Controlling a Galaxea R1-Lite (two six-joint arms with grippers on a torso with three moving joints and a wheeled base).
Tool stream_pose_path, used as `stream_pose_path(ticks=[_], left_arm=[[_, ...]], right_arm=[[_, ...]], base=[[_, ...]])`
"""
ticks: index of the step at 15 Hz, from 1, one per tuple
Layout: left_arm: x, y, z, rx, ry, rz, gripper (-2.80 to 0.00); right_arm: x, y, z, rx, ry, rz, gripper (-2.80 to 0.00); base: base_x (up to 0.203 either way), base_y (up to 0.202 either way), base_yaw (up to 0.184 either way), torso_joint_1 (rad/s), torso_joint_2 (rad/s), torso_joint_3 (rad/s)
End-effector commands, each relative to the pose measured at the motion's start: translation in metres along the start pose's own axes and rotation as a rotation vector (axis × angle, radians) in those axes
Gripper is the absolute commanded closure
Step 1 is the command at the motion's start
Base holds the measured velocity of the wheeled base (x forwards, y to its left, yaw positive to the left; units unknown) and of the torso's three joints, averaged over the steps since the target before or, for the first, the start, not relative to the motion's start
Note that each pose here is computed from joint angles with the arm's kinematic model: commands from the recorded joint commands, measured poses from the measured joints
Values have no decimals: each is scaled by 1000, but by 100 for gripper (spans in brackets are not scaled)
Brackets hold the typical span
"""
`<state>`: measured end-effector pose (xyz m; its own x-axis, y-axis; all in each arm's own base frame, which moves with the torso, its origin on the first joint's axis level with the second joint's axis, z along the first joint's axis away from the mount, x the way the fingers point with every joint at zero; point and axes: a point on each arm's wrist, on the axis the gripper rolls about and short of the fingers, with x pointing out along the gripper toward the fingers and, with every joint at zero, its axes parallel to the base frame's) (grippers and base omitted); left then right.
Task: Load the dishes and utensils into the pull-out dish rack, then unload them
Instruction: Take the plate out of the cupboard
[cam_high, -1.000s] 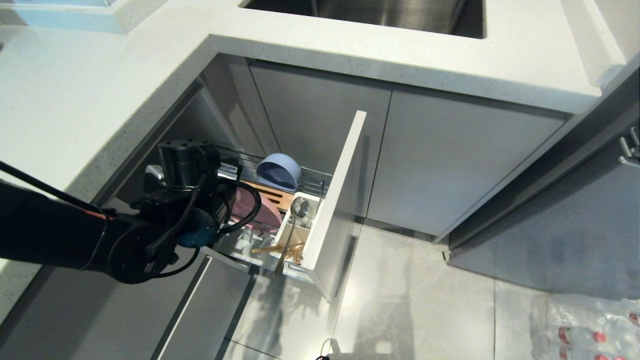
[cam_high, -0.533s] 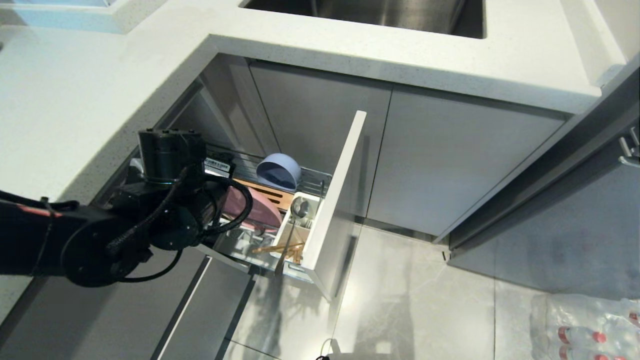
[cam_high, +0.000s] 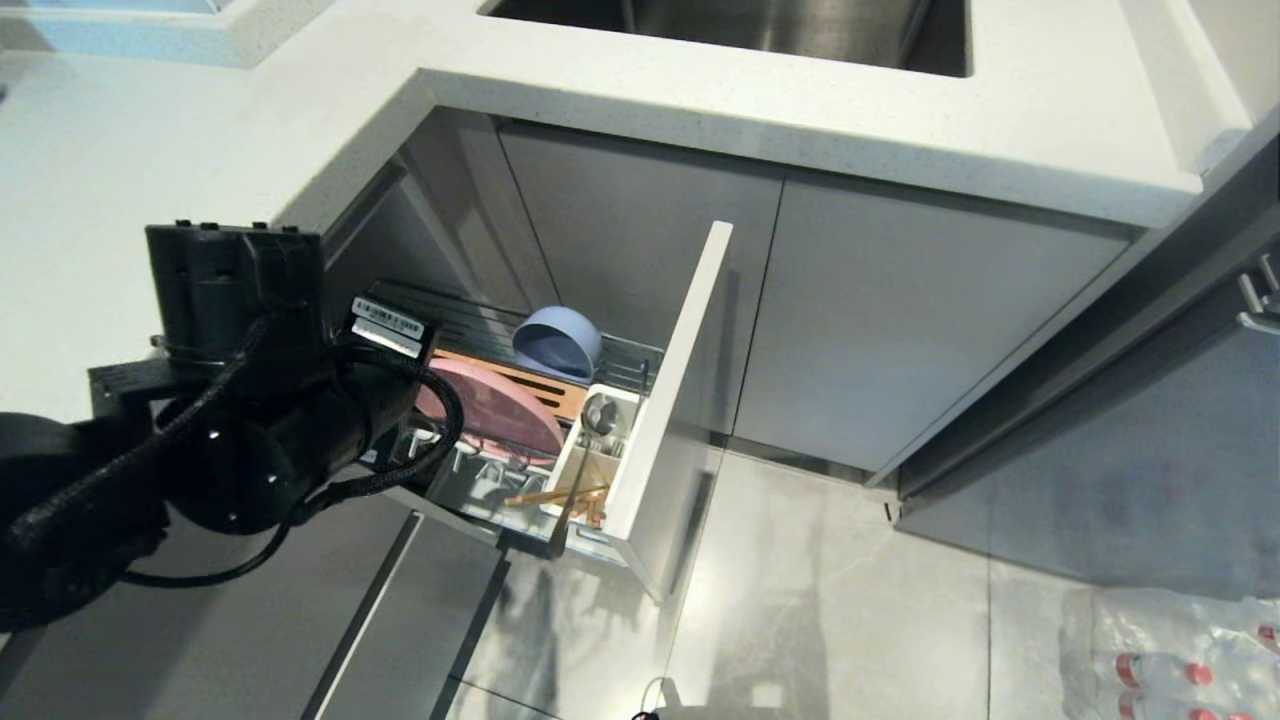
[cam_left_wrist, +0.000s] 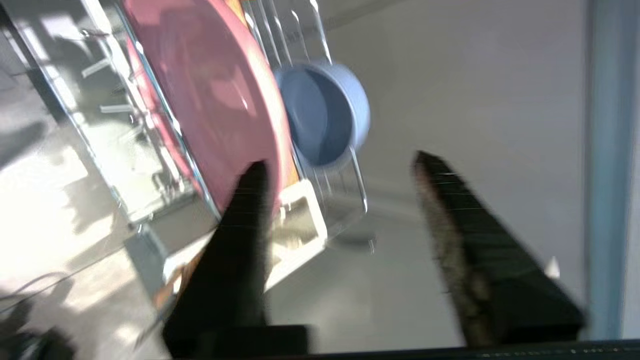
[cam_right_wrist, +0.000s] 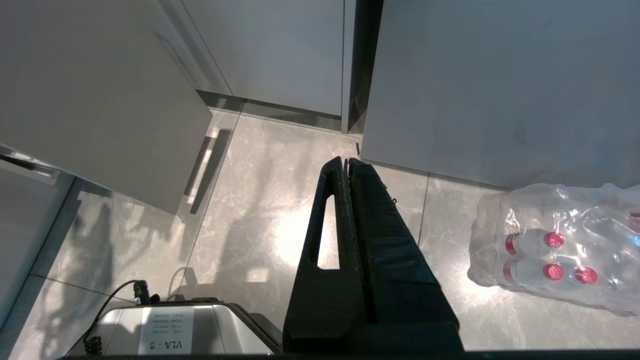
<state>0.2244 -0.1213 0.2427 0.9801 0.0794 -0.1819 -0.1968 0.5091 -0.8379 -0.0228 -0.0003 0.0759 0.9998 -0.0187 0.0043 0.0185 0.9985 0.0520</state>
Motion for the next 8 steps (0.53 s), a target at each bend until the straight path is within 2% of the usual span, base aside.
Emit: stream_pose_path(ticks=[1,2,5,7,8], left_arm=[[-22,-9,10,-14,10,-56,0],[-33,-13,11,25,34,-77,0],[-67,-19,11,217,117,-144,0],[-90,-15,19,399,176,-141,0],[-101,-16,29,489,178,-151,0]], right_arm=[[0,0,0,0,0,0,0],[0,0,0,0,0,0,0],[0,0,0,0,0,0,0],[0,0,0,0,1,0,0],[0,0,0,0,0,0,0]], base=[[0,0,0,0,0,0],[0,0,0,0,0,0],[0,0,0,0,0,0],[0,0,0,0,0,0],[0,0,0,0,0,0]])
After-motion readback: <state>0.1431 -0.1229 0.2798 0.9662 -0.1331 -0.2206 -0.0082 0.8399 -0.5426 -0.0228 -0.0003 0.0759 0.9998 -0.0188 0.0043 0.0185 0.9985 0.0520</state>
